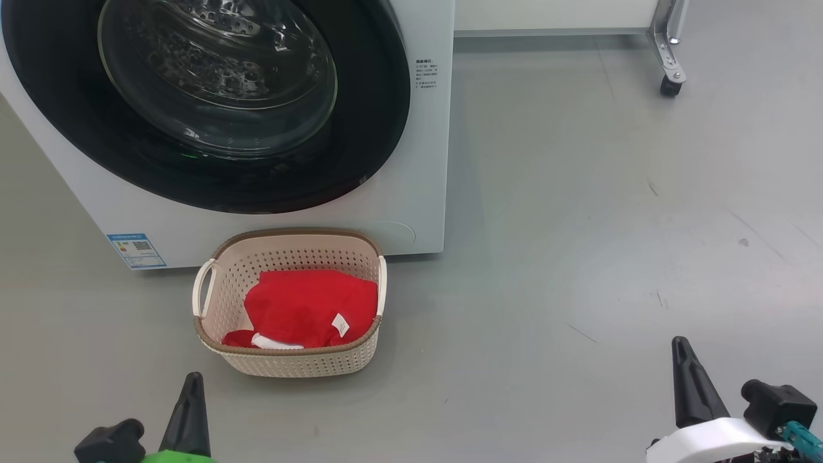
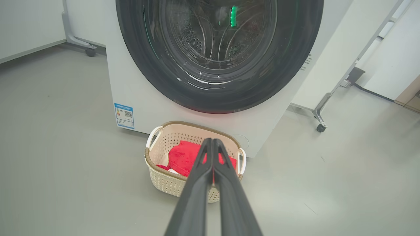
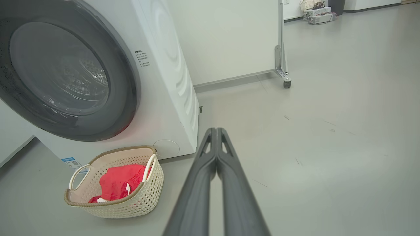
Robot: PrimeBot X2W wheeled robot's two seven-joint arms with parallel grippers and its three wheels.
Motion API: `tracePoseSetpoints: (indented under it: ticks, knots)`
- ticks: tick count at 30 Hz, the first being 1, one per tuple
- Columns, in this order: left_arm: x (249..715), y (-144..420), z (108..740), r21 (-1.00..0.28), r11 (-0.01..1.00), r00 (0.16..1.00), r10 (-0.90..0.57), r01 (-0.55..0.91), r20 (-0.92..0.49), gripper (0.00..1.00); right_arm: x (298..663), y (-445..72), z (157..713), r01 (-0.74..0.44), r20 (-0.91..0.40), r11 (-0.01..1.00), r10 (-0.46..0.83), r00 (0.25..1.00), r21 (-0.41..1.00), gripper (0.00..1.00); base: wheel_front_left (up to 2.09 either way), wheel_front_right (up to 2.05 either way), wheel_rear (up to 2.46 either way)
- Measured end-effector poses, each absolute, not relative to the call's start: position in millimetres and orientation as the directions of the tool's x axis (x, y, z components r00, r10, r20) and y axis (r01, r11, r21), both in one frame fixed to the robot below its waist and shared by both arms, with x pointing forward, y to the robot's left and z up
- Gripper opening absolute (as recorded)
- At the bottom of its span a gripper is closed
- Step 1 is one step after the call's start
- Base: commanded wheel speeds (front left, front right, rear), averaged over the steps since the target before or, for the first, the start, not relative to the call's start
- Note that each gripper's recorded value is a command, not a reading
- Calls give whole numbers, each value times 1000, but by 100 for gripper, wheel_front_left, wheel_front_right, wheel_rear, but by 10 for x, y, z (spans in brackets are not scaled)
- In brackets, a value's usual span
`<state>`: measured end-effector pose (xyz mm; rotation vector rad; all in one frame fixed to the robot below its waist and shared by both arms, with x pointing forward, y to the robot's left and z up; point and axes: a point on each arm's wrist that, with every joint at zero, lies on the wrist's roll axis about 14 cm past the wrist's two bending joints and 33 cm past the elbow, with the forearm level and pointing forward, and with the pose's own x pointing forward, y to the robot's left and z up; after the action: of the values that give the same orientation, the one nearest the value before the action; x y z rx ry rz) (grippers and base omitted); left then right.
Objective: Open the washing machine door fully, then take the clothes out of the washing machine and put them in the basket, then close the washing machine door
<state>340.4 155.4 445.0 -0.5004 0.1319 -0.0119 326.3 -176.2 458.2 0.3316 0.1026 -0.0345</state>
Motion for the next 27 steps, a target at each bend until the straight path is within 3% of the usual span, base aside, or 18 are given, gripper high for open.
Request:
tracePoseSetpoints:
  ticks: [27]
  knots:
    - [3464, 1691, 4425, -727, 674, 984, 0, -131, -177, 0, 3377, -1896, 4533, 153, -174, 749, -51, 983, 644, 0, 0, 0, 0]
